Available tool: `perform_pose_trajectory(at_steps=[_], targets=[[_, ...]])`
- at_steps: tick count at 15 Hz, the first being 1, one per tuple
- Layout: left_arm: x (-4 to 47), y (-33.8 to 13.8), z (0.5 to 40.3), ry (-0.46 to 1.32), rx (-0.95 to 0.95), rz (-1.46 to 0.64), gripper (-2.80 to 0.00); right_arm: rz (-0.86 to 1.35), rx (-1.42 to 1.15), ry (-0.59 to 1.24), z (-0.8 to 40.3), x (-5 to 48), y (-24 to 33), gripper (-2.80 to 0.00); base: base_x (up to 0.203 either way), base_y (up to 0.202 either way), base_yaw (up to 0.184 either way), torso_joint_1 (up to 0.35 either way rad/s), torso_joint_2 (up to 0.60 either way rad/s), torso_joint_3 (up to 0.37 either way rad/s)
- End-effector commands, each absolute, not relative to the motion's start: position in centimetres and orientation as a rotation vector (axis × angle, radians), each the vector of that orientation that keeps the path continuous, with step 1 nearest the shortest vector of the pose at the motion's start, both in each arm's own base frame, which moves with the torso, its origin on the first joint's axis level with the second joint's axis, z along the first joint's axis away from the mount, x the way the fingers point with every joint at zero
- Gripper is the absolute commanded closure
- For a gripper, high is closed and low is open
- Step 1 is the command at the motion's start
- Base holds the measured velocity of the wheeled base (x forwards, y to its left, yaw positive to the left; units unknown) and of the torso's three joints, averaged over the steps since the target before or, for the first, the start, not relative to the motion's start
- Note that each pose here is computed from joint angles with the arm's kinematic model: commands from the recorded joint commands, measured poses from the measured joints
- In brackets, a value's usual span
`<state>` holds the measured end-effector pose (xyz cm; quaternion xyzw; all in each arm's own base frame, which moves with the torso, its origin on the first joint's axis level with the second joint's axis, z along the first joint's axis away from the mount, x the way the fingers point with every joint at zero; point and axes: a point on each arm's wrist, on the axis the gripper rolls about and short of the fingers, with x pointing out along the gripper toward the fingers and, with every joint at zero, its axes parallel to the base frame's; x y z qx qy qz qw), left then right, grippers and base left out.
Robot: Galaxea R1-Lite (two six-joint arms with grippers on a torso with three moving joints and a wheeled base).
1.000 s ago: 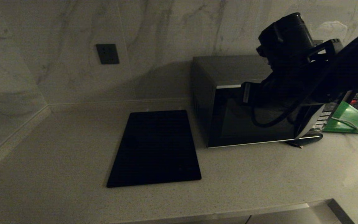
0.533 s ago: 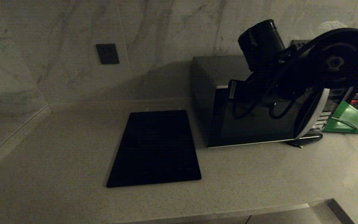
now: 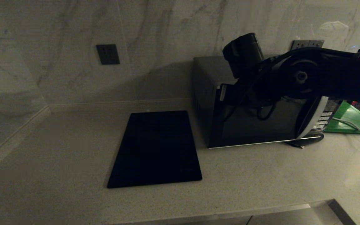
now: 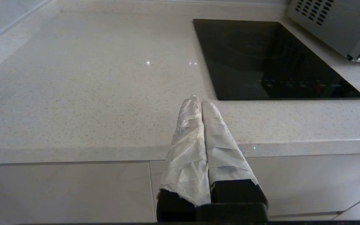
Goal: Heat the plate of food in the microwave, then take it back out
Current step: Open the microwave oven
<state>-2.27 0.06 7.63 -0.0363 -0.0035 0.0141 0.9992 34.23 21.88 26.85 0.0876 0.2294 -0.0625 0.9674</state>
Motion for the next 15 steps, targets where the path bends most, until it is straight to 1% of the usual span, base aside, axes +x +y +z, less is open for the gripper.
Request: perform_pose_trajectory(at_steps=[1,8,10,13,15], targets=[[-2.3,0.1,7.6,-0.007,-0.074,0.029,0.00,-0.130,0.178,0.465,26.0,34.9,22.3,0.00,0.000,0.000,0.000,0.000,0.00,0.000],[-2.3,0.1,7.6,-0.007,-0.074,0.029,0.00,-0.148,0.181,0.433,25.8,35.5,22.7,0.00,0.000,0.000,0.000,0.000,0.00,0.000],[-2.3,0.1,7.6,-0.007,-0.074,0.029,0.00,-0.146,0.188,0.426,26.4,35.0,22.4,0.00,0.000,0.000,0.000,0.000,0.00,0.000],[-2.3,0.1,7.6,-0.007,-0.074,0.029,0.00,-0.122,0.200,0.409,28.6,32.5,21.4,0.00,0.000,0.000,0.000,0.000,0.00,0.000],[-2.3,0.1,7.6,-0.007,-0.074,0.029,0.00,-0.105,0.202,0.400,30.4,29.3,19.8,0.00,0.000,0.000,0.000,0.000,0.00,0.000]])
